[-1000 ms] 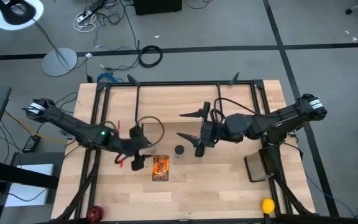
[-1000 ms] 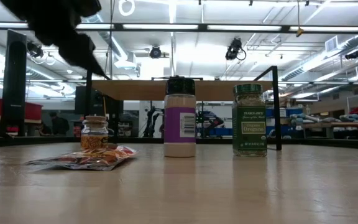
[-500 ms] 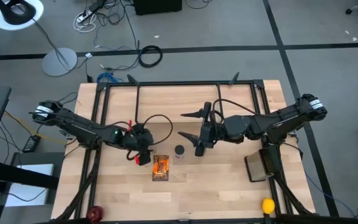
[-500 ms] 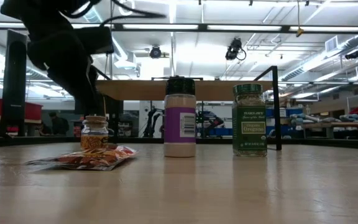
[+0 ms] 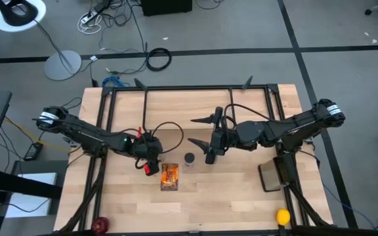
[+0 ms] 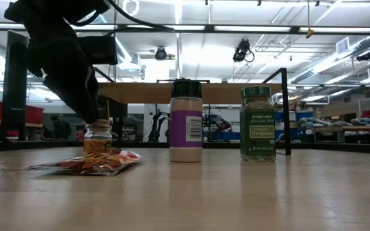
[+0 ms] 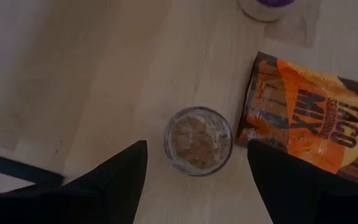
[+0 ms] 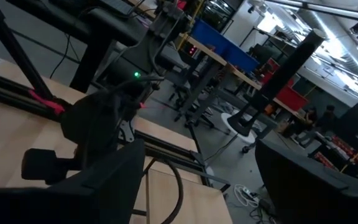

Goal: Shelf spices
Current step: Put the brown seasoning bottle on the shelf

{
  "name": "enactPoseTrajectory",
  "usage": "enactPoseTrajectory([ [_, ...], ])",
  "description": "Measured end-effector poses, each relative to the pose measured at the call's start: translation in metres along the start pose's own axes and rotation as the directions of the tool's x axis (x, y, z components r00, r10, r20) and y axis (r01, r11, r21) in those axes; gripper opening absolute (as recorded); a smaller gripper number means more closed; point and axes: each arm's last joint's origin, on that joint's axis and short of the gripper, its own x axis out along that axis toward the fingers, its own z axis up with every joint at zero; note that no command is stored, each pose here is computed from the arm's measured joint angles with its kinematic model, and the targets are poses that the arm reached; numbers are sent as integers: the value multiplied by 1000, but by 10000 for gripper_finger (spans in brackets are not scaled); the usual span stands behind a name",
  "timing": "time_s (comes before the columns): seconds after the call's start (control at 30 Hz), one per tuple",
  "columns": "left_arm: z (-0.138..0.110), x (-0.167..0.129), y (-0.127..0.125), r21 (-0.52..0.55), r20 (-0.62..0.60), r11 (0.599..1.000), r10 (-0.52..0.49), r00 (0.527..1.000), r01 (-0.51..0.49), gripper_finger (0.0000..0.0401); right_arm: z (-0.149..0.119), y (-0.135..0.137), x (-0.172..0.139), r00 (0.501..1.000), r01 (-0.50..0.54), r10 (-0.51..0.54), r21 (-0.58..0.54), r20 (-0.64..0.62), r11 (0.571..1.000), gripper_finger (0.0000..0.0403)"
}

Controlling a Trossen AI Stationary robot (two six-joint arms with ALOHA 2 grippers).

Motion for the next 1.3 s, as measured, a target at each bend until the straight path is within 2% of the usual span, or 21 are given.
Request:
enactPoseTrajectory([
  [0.27,-1,9,-2,9,-26,1000,-2,1000,2,283,0,0,0,1000,0,0,0,0,1000,304],
  [0.53,5,11,1,2,11,1000,-9,1000,9,281,0,0,0,1000,0,0,0,0,1000,304],
  [0.9,6,13,0,-2,12,1000,-24,1000,24,246,0,0,0,1000,1,-1,2,3,1000,304],
  [1.07,3,21,0,6,-27,1000,-2,1000,2,244,0,0,0,1000,0,0,3,4,1000,304],
  [1.3,0,33,-3,32,-73,999,-20,997,22,241,1,0,0,1000,2,-2,5,7,1000,304],
])
